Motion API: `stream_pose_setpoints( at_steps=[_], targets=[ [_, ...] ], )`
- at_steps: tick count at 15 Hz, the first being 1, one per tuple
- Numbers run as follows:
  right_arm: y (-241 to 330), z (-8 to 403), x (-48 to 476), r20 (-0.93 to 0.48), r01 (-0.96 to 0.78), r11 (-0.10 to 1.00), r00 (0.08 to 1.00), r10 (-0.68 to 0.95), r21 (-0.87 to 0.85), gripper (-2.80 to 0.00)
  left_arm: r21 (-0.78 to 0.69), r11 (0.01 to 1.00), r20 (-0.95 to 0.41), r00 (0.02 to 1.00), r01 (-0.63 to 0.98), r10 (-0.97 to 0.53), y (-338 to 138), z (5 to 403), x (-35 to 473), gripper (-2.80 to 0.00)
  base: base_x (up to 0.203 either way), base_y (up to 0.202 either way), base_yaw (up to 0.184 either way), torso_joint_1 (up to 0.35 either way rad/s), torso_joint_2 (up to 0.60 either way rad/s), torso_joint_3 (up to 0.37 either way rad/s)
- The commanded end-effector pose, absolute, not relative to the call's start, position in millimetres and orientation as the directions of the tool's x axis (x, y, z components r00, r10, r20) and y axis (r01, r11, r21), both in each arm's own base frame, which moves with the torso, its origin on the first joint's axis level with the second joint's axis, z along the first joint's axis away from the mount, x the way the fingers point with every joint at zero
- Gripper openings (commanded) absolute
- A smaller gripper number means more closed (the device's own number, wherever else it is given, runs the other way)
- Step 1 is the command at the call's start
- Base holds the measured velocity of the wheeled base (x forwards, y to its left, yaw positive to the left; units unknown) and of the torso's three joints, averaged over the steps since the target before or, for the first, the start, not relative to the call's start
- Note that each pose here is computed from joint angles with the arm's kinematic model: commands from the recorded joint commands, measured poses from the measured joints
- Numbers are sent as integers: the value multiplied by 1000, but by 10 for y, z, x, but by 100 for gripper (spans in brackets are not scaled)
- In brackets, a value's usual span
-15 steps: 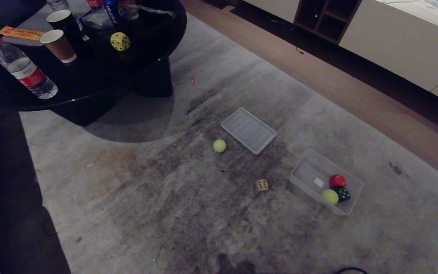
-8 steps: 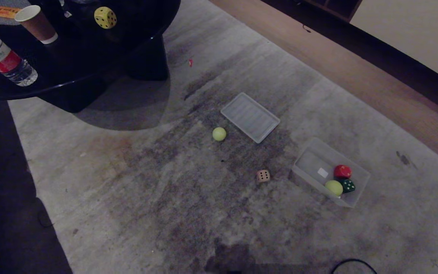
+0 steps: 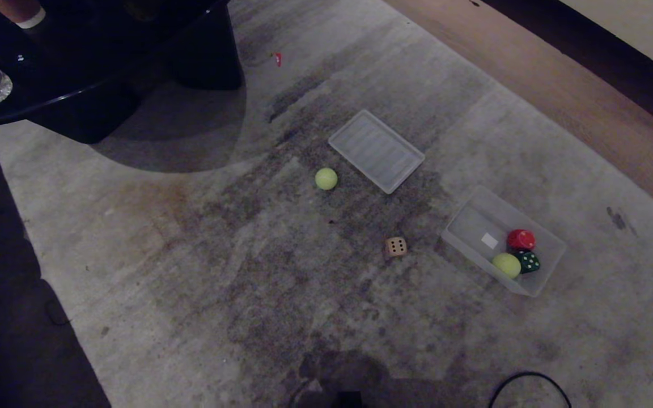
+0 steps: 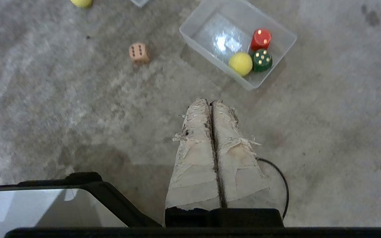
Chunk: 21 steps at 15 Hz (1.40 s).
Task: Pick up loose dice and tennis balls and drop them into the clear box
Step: Find toys out of the box
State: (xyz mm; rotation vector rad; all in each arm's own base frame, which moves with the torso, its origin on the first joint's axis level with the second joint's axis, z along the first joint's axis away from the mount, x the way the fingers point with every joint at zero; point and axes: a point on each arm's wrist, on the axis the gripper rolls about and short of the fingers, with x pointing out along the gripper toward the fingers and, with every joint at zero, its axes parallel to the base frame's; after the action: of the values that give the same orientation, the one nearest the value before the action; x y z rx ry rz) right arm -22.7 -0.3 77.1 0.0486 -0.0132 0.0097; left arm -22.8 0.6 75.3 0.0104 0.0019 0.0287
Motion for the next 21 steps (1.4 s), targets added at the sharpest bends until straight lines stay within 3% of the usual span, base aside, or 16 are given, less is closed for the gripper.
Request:
stream_pose_setpoints(
  at_steps=[1, 21],
  targets=[
    [-3, 759, -223, 10, -11, 999, 1000, 11, 49, -280, 11, 1000, -5, 1000, -29, 29, 7, 749, -226, -280, 0, 0, 0, 2, 9, -195],
    [-3, 760, -223, 11, -13, 999, 1000, 12, 44, -280, 20, 999, -5, 1000, -26, 26, 6, 749, -226, -280, 0, 0, 0, 3, 3, -196]
  ],
)
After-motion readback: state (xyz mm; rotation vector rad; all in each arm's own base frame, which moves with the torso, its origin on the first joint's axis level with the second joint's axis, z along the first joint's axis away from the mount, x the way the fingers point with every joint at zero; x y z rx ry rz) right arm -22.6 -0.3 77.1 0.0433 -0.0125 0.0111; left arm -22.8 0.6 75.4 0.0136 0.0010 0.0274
